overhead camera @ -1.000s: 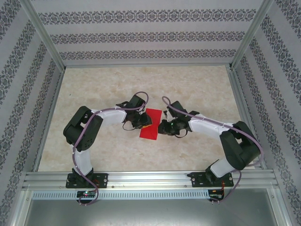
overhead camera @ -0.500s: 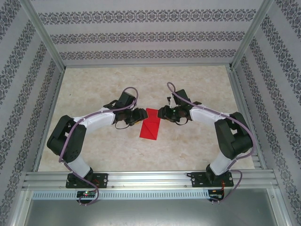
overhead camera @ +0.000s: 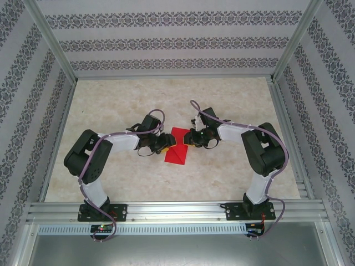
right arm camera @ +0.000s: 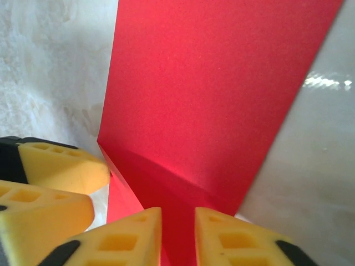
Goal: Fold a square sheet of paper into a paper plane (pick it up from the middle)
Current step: Turn over the paper at the center of the table.
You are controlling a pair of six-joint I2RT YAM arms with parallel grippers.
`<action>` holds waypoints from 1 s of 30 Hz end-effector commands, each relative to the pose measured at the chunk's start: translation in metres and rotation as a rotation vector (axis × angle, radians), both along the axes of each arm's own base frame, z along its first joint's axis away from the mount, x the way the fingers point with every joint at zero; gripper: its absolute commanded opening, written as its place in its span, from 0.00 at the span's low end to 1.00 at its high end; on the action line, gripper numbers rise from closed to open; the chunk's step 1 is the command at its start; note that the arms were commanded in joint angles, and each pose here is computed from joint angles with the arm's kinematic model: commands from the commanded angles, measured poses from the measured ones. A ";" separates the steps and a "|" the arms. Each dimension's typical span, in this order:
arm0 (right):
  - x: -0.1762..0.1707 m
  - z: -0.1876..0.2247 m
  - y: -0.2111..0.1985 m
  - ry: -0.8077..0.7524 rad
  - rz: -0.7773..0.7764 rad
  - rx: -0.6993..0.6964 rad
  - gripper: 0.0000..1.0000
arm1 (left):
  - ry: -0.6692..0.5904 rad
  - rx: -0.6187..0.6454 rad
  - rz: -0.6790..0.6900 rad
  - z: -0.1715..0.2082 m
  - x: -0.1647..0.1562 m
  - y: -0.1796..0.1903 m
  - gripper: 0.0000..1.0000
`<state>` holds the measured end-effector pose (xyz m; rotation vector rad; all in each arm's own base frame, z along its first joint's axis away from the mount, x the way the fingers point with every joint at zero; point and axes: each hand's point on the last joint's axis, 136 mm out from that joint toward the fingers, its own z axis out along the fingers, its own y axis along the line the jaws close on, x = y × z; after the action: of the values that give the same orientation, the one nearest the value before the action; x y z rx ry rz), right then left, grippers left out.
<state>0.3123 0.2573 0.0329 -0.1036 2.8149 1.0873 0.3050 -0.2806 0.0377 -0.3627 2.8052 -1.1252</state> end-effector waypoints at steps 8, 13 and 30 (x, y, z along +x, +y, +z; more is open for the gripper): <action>0.009 0.002 0.003 -0.031 0.012 0.011 0.06 | -0.030 -0.122 -0.040 0.006 0.011 -0.019 0.43; 0.010 0.000 0.002 -0.024 0.002 0.008 0.07 | -0.059 -0.162 -0.065 0.011 0.013 -0.025 0.34; 0.040 0.085 -0.091 -0.285 -0.374 -0.098 0.69 | -0.304 0.029 -0.187 0.072 0.030 -0.009 0.09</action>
<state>0.3475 0.1950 0.1090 0.1446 2.5549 0.9362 0.3229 -0.3025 0.0689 -0.0649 2.6948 -1.2130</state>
